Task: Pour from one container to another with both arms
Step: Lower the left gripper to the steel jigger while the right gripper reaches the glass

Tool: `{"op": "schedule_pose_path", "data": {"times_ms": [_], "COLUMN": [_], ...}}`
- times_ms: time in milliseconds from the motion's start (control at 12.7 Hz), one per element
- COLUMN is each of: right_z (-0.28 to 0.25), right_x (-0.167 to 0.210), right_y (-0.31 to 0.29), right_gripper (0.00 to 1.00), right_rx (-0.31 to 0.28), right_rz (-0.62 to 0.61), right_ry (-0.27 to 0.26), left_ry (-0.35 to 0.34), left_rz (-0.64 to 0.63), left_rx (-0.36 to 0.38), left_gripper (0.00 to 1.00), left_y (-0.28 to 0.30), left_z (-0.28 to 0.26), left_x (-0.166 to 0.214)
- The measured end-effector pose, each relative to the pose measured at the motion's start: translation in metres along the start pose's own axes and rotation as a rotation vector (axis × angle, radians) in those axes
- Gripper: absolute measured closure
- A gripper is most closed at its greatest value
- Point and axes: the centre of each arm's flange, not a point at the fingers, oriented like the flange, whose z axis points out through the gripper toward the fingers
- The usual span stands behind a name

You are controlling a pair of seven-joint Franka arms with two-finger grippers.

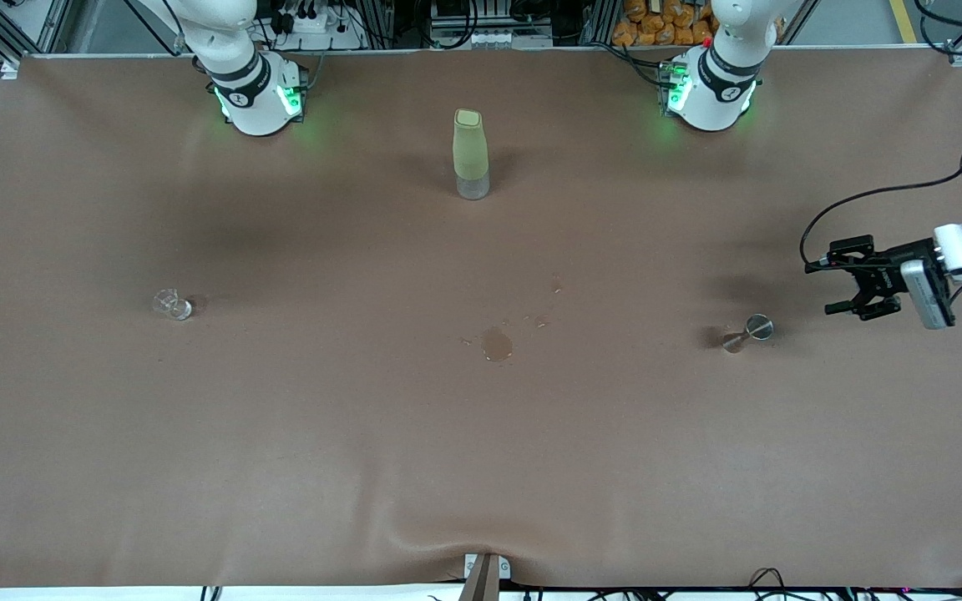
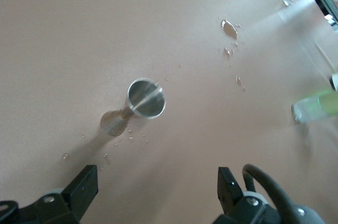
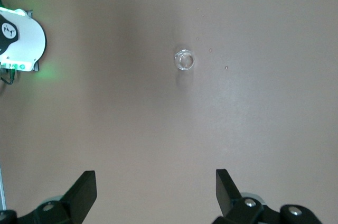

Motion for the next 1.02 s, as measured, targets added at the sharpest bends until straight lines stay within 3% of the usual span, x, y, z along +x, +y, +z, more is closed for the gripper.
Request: {"op": "schedule_pose_path", "data": {"times_ms": [157,236,550,785,1021], "right_z": [0.014,0.023,0.092,0.162,0.231], "right_x": [-0.005,-0.009,-0.047,-0.07,-0.088], "right_y": [0.001,0.002,0.016,0.038,0.058], "right_gripper": [0.0,0.0,0.0,0.0,0.0], "right_rx": [0.014,0.013,0.017,0.017,-0.019], "right_rz": [-0.035,-0.049,-0.127,-0.18,-0.232], "right_ry": [0.038,0.083,0.312,0.471,0.604], "left_ry": [0.037,0.066,0.228,0.315,0.385], "left_rz": [0.115,0.173,0.418,0.583,0.743], "left_rx": [-0.028,-0.045,-0.102,-0.099,-0.089], "left_gripper": [0.0,0.0,0.0,0.0,0.0], "left_y": [-0.028,-0.041,-0.089,-0.097,-0.099], "left_z": [0.011,0.019,0.069,0.093,0.114], "left_x": [-0.024,-0.03,-0.045,-0.044,-0.049]}}
